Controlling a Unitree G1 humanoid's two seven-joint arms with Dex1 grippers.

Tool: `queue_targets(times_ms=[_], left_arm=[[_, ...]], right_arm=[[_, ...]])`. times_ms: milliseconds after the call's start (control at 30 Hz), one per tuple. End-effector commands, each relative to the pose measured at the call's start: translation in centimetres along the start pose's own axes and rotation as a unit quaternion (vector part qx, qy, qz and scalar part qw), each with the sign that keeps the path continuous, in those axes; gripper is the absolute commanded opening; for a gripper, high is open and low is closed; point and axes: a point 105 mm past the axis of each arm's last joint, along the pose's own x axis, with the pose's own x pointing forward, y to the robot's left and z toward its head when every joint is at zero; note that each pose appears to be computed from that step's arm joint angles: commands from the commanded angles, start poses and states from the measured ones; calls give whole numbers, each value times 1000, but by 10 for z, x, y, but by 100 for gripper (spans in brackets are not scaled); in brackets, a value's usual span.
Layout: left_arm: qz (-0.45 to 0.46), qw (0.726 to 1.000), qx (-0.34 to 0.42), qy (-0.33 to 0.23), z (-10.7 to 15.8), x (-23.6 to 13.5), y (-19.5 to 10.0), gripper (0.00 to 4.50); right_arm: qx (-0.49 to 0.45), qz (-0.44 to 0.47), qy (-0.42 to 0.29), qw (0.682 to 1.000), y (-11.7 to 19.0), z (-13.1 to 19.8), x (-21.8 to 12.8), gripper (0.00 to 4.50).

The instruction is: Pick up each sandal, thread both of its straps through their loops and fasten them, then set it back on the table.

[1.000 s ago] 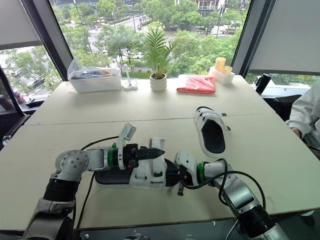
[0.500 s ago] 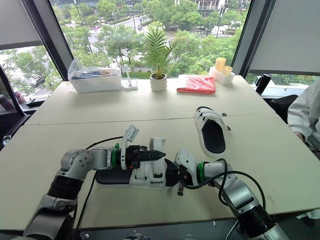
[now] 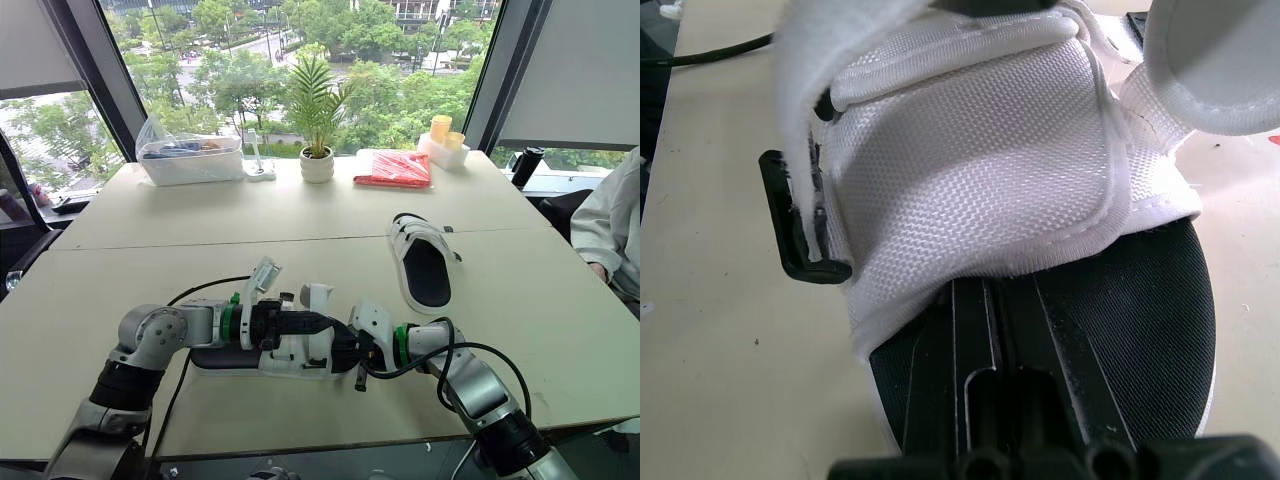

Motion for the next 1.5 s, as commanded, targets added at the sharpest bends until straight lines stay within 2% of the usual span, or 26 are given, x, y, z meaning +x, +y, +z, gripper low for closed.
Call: queue_targets(times_ms=[33, 433, 700, 833, 1267, 1500], left_arm=[[0, 1000, 19, 9, -4, 1, -1, 2], [44, 996, 76, 29, -8, -17, 17, 2], [59, 989, 126, 40, -12, -12, 24, 2], [71, 985, 155, 25, -5, -4, 25, 2], [42, 986, 163, 14, 13, 6, 6, 2], [60, 982, 173, 47, 13, 9, 5, 2]], right_arm=[[11, -3, 25, 1000, 2, -14, 2, 0], [9, -4, 27, 1000, 1, -14, 1, 0], [7, -4, 28, 1000, 0, -14, 1, 0], [7, -3, 28, 1000, 1, -14, 1, 0], [6, -4, 30, 1000, 1, -15, 1, 0], [6, -5, 30, 1000, 1, -15, 1, 0]])
